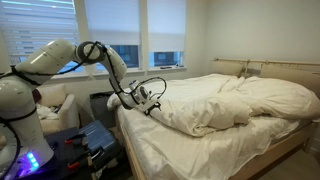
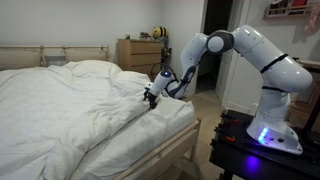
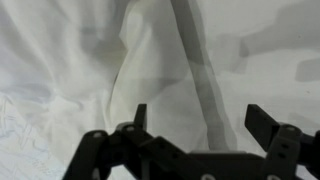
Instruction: Straighten the blanket on the bed
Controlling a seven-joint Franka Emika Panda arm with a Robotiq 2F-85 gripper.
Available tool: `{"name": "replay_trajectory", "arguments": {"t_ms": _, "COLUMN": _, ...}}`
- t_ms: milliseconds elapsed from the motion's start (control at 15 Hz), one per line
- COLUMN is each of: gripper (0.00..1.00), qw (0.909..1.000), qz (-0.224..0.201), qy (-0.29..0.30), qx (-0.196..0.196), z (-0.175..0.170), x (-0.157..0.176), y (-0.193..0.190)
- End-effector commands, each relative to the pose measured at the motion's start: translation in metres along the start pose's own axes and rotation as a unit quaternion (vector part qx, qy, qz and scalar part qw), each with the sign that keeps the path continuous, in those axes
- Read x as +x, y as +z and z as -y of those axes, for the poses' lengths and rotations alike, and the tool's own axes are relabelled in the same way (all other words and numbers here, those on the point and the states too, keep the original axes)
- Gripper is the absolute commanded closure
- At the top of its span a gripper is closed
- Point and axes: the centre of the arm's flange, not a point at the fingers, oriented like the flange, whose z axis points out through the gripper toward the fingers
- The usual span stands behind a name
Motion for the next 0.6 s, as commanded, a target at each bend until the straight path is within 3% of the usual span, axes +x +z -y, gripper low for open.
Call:
{"name": "replay_trajectory", "arguments": {"t_ms": 0, "gripper": 0.0, "qw": 0.9984, "qz": -0.039, "qy": -0.033, "qx": -0.023, "z": 0.008, "x": 0.001, "y": 0.025}}
{"name": "replay_trajectory", "arguments": {"t_ms": 333, "gripper": 0.0, "qw": 0.9905, "qz": -0.078, "qy": -0.05, "qx": -0.102, "z": 0.006, "x": 0.007, "y": 0.048}}
{"name": "replay_trajectory", "arguments": {"t_ms": 533, "gripper": 0.0, "qw": 0.985, "qz": -0.079, "qy": -0.043, "qx": -0.147, "z": -0.009, "x": 0.013, "y": 0.055}}
